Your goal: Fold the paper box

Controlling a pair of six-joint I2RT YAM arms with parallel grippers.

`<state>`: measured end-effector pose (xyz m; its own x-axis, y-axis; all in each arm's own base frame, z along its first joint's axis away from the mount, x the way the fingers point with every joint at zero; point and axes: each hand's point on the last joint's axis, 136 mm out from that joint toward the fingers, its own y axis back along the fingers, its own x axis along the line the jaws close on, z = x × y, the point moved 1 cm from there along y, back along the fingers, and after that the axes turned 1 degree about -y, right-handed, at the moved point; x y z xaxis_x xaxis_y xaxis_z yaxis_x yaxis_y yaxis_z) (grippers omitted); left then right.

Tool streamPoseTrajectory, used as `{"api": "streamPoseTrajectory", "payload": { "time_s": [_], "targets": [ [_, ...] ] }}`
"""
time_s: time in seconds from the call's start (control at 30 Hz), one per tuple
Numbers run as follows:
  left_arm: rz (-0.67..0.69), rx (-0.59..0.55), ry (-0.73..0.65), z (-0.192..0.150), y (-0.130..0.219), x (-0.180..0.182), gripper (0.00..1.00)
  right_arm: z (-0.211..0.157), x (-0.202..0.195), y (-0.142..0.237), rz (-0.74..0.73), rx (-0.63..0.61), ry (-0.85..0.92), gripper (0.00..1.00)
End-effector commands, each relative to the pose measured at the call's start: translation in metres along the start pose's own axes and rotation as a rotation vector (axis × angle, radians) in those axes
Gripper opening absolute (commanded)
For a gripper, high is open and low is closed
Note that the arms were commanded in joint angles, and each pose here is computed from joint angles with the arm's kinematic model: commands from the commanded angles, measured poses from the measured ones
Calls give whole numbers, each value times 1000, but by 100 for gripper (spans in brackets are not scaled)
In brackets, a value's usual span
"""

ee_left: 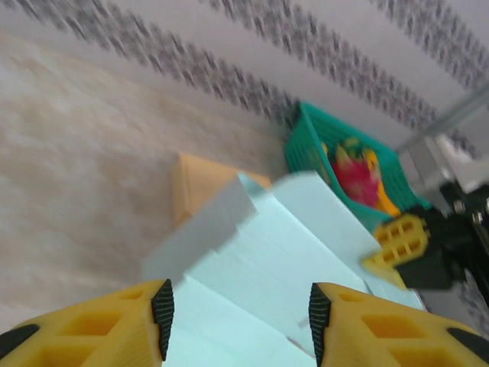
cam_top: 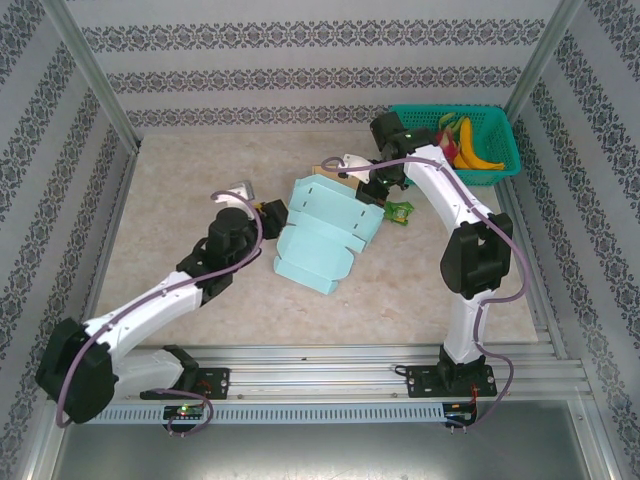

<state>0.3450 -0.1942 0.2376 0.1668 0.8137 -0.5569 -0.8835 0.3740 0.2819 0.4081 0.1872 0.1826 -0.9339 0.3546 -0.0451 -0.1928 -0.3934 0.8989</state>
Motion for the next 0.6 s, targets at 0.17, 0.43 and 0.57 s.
{"api": "streamPoseTrajectory", "payload": {
  "time_s": [0.17, 0.43, 0.57],
  "targets": [
    [-56, 183, 43, -38, -52, -26, 46, 12, 14, 8, 48, -80, 17, 0],
    [90, 127, 92, -18, -86, 23, 44, 13, 25, 5, 82, -90, 60, 0],
    [138, 111, 106, -11, -90, 44, 43, 14, 31, 4, 92, -87, 82, 0]
  ]
}}
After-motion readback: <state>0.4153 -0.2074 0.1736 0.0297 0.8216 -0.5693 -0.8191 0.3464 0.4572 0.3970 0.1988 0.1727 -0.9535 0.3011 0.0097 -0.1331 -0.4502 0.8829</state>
